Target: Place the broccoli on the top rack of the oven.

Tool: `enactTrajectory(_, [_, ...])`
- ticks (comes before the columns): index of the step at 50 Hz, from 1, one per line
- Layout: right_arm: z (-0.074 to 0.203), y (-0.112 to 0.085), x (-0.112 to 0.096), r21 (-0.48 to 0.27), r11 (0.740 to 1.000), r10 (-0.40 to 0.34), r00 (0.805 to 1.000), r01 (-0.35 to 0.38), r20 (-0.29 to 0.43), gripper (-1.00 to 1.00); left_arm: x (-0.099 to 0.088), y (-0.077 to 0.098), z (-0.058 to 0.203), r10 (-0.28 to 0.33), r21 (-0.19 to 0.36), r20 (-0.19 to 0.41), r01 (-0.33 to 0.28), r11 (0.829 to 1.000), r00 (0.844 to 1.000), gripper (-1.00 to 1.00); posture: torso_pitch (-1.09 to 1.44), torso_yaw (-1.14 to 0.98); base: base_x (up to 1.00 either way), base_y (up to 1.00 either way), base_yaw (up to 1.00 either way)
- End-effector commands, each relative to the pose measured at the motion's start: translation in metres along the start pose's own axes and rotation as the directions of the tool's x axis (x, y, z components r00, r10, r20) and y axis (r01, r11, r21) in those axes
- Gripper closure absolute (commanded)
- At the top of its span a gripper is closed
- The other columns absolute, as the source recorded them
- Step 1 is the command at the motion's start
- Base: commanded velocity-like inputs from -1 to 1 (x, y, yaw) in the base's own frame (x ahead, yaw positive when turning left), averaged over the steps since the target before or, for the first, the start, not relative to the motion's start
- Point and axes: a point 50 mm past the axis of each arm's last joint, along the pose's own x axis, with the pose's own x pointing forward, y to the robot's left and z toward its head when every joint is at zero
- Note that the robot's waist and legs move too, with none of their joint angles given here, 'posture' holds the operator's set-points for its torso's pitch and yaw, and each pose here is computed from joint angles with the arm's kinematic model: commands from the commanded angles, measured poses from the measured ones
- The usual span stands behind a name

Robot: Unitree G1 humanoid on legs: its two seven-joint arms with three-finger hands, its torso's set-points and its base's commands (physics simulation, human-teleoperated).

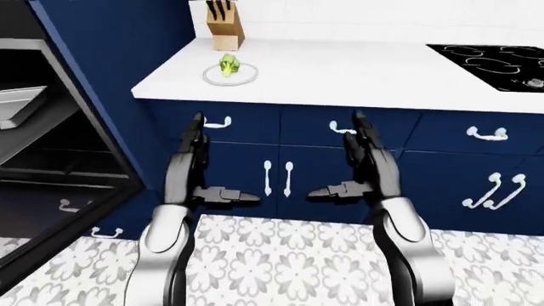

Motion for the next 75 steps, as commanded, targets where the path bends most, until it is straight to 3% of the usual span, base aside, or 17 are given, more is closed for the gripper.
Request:
enactTrajectory(1, [0.023,0.009,0.000,0.019,0.999,0.045,0.993,-0.048,0.107,-1.00,-0.001,0.007,0.019,0.031,0.015,0.091,-0.033,0.999,0.995,-1.00,0.00,0.00,0.07,0.00,0.71])
enactTrajectory(13, [0.035,0.016,0.001,0.009,0.998,0.066,0.991,-0.067,0.113,-1.00,-0.005,0.014,0.028,0.042,0.025,0.104,-0.044,0.999,0.994,-1.00,0.00,0.00,0.06,0.00,0.95])
enactTrajectory(75, [0.059,0.025,-0.001,-0.009,0.995,0.096,0.979,-0.096,0.179,-1.00,-0.008,0.017,0.031,0.044,0.026,0.116,-0.047,0.999,0.992,-1.00,0.00,0.00,0.21,0.17,0.00])
